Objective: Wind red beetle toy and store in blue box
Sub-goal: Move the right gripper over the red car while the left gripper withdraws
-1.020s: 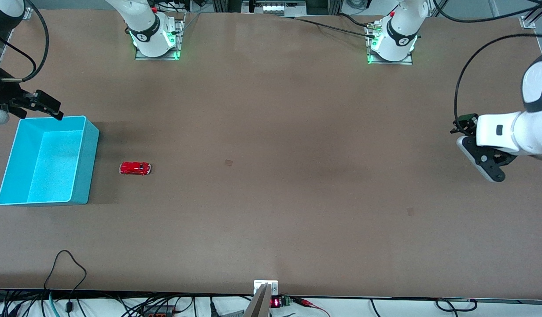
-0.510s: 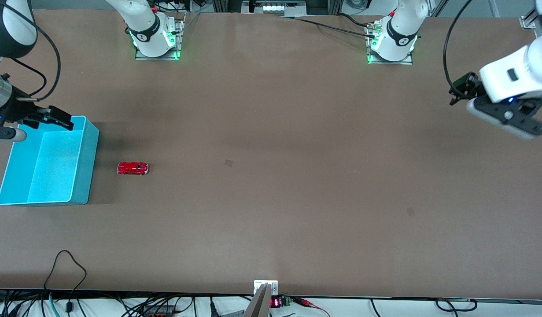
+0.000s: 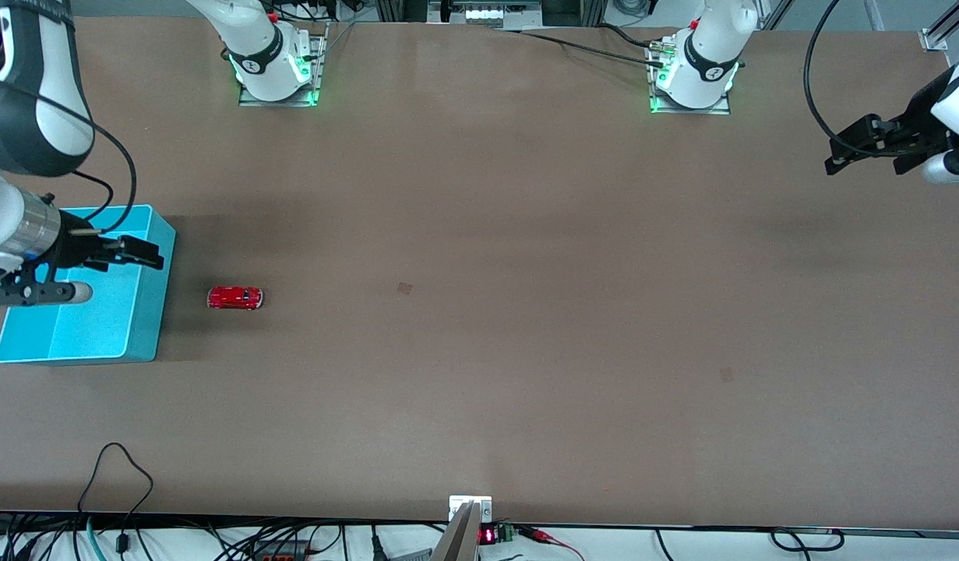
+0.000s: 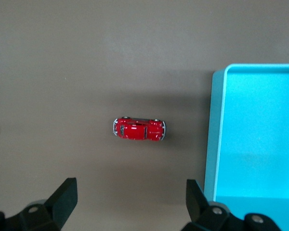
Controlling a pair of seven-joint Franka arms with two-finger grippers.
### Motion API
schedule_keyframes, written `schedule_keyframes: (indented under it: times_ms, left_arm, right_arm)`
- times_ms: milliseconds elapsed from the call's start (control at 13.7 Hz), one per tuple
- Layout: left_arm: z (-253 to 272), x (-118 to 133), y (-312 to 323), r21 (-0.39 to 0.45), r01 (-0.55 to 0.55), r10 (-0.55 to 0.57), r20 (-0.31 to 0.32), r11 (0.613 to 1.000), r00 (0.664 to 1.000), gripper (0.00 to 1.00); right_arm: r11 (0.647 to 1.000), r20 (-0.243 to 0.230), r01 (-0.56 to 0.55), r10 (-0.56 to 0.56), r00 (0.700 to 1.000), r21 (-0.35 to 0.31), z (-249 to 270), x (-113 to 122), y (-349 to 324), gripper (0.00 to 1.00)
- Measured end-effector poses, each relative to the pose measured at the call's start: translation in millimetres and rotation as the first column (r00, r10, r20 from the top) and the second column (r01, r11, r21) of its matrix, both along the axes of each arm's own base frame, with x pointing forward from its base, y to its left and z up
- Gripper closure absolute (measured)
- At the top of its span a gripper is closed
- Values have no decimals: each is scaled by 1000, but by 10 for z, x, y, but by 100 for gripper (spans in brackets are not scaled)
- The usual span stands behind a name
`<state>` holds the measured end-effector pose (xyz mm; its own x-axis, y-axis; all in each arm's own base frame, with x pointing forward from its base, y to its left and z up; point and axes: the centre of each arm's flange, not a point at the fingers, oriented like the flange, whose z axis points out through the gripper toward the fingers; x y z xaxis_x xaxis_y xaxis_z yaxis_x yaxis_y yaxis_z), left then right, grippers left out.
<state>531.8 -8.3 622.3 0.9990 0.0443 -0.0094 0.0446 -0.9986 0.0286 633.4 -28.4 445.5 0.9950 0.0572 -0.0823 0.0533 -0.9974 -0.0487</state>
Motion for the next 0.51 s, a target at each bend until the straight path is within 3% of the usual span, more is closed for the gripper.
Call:
schedule_keyframes:
  times_ms: [146,291,437,510]
  left_arm:
    - [4,30,-28,0,-1,1,23,1000,1000,0]
    - [21,23,-31,0,-1,1,25,1000,1000,0]
    - [29,23,-59,0,4,-4,26,1000,1000,0]
    - [39,25,-78,0,8,-8,29,1000,1000,0]
  right_arm:
    - [999,16,-49,49,999,0,-210,146,-6,0]
    - [982,29,-189,189,982,4,-501,231,-27,0]
    - [921,26,-389,389,921,18,-865,231,-102,0]
    - [865,32,-502,501,865,25,-1041,210,-129,0]
